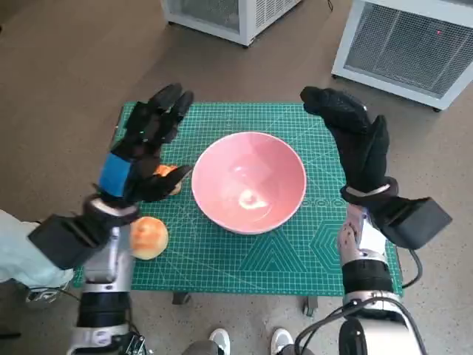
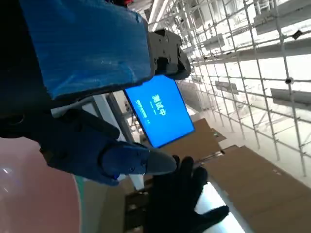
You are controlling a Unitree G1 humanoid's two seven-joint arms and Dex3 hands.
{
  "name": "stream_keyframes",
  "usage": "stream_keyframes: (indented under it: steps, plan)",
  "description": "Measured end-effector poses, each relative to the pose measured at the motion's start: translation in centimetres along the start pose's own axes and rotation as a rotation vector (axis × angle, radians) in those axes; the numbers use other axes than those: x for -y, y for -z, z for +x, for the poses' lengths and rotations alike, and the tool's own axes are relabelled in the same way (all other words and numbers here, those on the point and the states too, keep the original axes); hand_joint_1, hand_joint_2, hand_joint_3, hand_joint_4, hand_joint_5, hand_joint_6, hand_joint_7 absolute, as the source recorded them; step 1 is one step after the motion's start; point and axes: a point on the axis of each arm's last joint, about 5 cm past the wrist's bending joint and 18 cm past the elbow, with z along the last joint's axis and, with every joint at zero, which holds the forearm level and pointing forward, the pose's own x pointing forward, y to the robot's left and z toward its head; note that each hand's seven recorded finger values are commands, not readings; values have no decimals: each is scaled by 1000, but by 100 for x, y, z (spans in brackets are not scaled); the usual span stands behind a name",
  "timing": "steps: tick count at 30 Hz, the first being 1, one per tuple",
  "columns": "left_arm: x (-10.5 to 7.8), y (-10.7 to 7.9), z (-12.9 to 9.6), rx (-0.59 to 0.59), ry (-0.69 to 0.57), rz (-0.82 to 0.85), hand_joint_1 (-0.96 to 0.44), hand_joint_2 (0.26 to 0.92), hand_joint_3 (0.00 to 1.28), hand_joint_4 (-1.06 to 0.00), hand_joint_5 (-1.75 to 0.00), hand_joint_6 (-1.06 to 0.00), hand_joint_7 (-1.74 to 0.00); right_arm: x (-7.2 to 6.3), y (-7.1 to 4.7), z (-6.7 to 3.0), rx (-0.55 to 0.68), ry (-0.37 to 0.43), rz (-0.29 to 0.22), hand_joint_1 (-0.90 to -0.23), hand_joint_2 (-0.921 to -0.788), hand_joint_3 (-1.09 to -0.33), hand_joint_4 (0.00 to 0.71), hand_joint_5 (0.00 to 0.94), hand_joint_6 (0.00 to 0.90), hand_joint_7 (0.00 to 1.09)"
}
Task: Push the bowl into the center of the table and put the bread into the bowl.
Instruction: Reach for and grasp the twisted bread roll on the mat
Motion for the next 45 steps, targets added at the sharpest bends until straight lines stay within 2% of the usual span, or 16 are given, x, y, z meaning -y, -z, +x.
stream_keyframes:
  steps: [1, 5, 9, 12, 17, 22, 28, 38, 45]
  plan:
    - [-47, -32, -2, -11, 13, 46, -539, 921, 132, -207, -4, -137, -340, -3, 1, -2, -1, 0, 4, -763, -921, -774, 272, 0, 140, 457]
    - [-279, -235, 13, -101, 94, 283, -469, 850, 37, -166, -2, -187, -234, -17, 1, 0, -4, 2, 16, -762, -921, -772, 272, 0, 138, 461]
    - [-471, -495, 53, -249, 159, 517, -305, 765, 12, -106, -3, -240, -144, -15, -7, 6, 0, 5, 17, -762, -921, -769, 271, 0, 135, 466]
    - [-535, -616, 87, -355, 172, 630, -170, 722, 4, -78, -1, -270, -82, -14, -11, 10, 4, 6, 15, -762, -921, -768, 271, 0, 135, 470]
    - [-555, -703, 131, -552, 184, 774, -85, 708, 1, -69, 0, -277, -45, -29, -4, 11, 2, 17, 20, -762, -921, -768, 272, 0, 134, 475]
    - [-513, -648, 153, -696, 202, 808, -52, 706, 1, -71, -1, -274, -26, -54, 11, 8, -5, 30, 24, -765, -921, -769, 272, 0, 133, 479]
    - [-409, -549, 182, -811, 254, 803, 19, 712, 3, -73, -1, -272, -14, -66, 22, 3, -11, 43, 27, -771, -921, -769, 271, 0, 130, 483]
    - [-274, -459, 268, -868, 328, 808, 83, 722, 7, -82, -2, -277, -6, -65, 25, -2, -16, 52, 30, -795, -921, -771, 270, 0, 125, 491]
    - [-205, -300, 340, -929, 376, 850, 95, 724, 7, -92, -4, -287, -8, -64, 31, -14, -24, 60, 34, -792, -921, -772, 269, 0, 122, 496]
